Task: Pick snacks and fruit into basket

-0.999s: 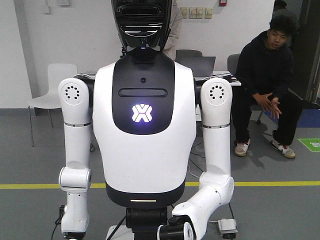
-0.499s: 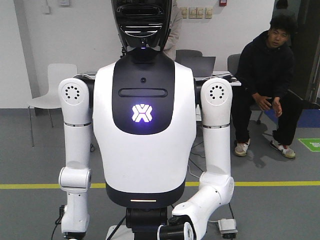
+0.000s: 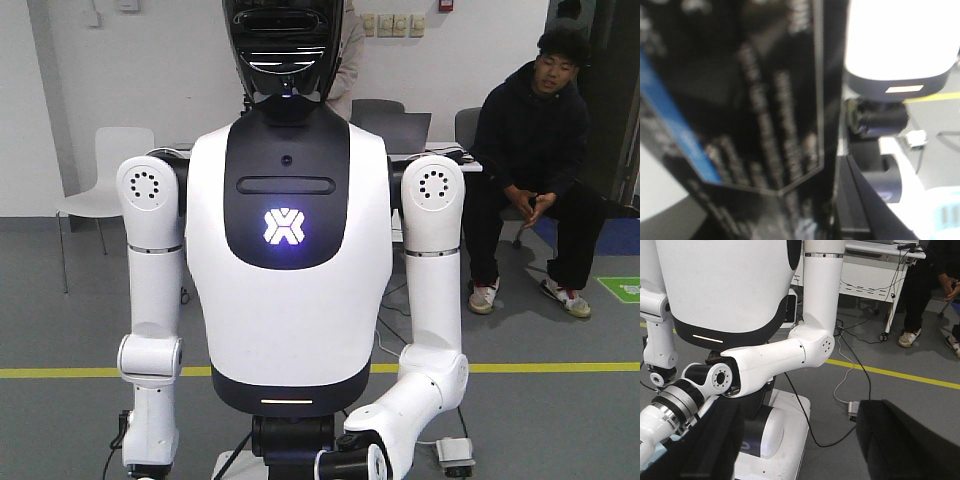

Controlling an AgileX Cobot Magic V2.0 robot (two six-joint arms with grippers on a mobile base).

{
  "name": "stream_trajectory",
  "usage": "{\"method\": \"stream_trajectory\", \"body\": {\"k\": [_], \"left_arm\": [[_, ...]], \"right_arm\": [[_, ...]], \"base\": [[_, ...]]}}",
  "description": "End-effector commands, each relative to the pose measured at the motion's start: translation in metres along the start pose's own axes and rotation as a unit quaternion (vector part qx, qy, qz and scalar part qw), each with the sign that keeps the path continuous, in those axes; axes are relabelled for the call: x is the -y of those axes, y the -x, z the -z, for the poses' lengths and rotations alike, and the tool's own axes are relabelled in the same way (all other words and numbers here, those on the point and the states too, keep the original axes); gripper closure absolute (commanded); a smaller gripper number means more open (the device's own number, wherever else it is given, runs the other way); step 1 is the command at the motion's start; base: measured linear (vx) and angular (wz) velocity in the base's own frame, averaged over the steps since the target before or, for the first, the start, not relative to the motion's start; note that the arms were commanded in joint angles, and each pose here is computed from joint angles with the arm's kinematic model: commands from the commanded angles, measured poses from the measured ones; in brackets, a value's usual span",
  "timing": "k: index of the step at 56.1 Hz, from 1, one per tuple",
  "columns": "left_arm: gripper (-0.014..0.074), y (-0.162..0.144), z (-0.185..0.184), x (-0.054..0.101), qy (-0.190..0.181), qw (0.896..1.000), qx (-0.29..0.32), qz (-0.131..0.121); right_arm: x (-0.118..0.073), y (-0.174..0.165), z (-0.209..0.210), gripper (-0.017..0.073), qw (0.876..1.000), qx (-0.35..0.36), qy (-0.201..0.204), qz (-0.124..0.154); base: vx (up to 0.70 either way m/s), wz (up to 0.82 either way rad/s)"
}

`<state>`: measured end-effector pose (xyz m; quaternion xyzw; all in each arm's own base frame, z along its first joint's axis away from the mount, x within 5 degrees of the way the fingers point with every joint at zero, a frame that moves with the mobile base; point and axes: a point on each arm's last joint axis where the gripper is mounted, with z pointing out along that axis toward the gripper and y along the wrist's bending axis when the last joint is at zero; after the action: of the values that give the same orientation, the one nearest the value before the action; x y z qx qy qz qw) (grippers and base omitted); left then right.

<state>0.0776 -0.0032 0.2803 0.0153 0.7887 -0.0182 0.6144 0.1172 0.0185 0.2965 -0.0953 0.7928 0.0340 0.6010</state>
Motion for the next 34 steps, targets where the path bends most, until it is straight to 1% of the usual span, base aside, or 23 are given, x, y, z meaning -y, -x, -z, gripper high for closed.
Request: {"method": "stream_trajectory", "body": {"k": [1, 3, 5, 11, 13, 14, 15, 16, 17, 18, 19, 20, 21, 22, 23, 26, 29, 30, 31, 34], "left_arm": [[0.0394, 0.026, -0.005, 0.007, -0.035, 0.996, 0.084, -0.016], [0.0394, 0.028, -0.01, 0.01, -0.046, 0.995, 0.085, -0.032], [0.0394, 0.028, -0.015, 0.013, -0.059, 0.994, 0.084, -0.042], [0.0394, 0.029, -0.028, 0.026, -0.11, 0.991, 0.054, -0.046], [0.0394, 0.029, -0.032, 0.032, -0.131, 0.989, 0.043, -0.048], [0.0394, 0.029, -0.035, 0.036, -0.147, 0.987, 0.034, -0.06], [0.0394, 0.03, -0.036, 0.04, -0.16, 0.985, 0.031, -0.056], [0.0394, 0.03, -0.038, 0.043, -0.168, 0.983, 0.026, -0.068], [0.0393, 0.031, -0.039, 0.046, -0.181, 0.981, 0.025, -0.066], [0.0393, 0.031, -0.041, 0.049, -0.189, 0.979, 0.021, -0.079], [0.0393, 0.031, -0.041, 0.052, -0.198, 0.977, 0.019, -0.077], [0.0393, 0.032, -0.043, 0.056, -0.209, 0.974, 0.018, -0.09], [0.0393, 0.033, -0.043, 0.059, -0.218, 0.972, 0.016, -0.088], [0.0393, 0.034, -0.044, 0.063, -0.229, 0.968, 0.016, -0.101], [0.0393, 0.034, -0.045, 0.065, -0.237, 0.966, 0.015, -0.101], [0.0393, 0.036, -0.046, 0.075, -0.264, 0.956, 0.015, -0.124], [0.0393, 0.038, -0.046, 0.086, -0.297, 0.941, 0.015, -0.158], [0.0393, 0.038, -0.046, 0.088, -0.307, 0.937, 0.014, -0.166], [0.0393, 0.038, -0.045, 0.093, -0.32, 0.93, 0.012, -0.178], [0.0393, 0.037, -0.044, 0.102, -0.353, 0.914, 0.005, -0.199]], "right_arm": [[0.004, 0.016, 0.003, 0.0027, 0.999, 0.051, -0.018, 0.008], [0.004, 0.016, 0.003, 0.0027, 0.999, 0.051, -0.018, 0.009], [0.004, 0.016, 0.003, 0.0027, 0.999, 0.051, -0.018, 0.009], [0.004, 0.016, 0.003, 0.0027, 0.999, 0.051, -0.018, 0.009], [0.004, 0.016, 0.003, 0.0027, 0.999, 0.05, -0.018, 0.009], [0.004, 0.016, 0.003, 0.0027, 0.999, 0.05, -0.018, 0.009], [0.004, 0.016, 0.003, 0.0027, 0.999, 0.05, -0.018, 0.009], [0.004, 0.016, 0.003, 0.0027, 0.999, 0.05, -0.018, 0.009], [0.004, 0.016, 0.003, 0.0027, 0.999, 0.05, -0.018, 0.009], [0.004, 0.016, 0.003, 0.0027, 0.999, 0.05, -0.018, 0.009], [0.004, 0.016, 0.003, 0.0027, 0.999, 0.05, -0.018, 0.009], [0.004, 0.016, 0.003, 0.0027, 0.999, 0.05, -0.018, 0.009], [0.004, 0.016, 0.003, 0.0027, 0.999, 0.05, -0.018, 0.009], [0.004, 0.016, 0.003, 0.0027, 0.999, 0.05, -0.018, 0.009], [0.004, 0.016, 0.003, 0.0027, 0.999, 0.05, -0.018, 0.009], [0.004, 0.016, 0.003, 0.0027, 0.999, 0.05, -0.018, 0.009], [0.004, 0.016, 0.003, 0.0027, 0.999, 0.05, -0.018, 0.009], [0.004, 0.016, 0.003, 0.0027, 0.999, 0.05, -0.018, 0.009], [0.004, 0.016, 0.003, 0.0027, 0.999, 0.05, -0.018, 0.009], [0.004, 0.016, 0.003, 0.0027, 0.999, 0.05, -0.018, 0.009]], "base": [[0.0, 0.0], [0.0, 0.0], [0.0, 0.0], [0.0, 0.0], [0.0, 0.0], [0.0, 0.0], [0.0, 0.0], [0.0, 0.0], [0.0, 0.0], [0.0, 0.0], [0.0, 0.0], [0.0, 0.0], [0.0, 0.0], [0.0, 0.0], [0.0, 0.0], [0.0, 0.0], [0.0, 0.0], [0.0, 0.0], [0.0, 0.0], [0.0, 0.0]]}}
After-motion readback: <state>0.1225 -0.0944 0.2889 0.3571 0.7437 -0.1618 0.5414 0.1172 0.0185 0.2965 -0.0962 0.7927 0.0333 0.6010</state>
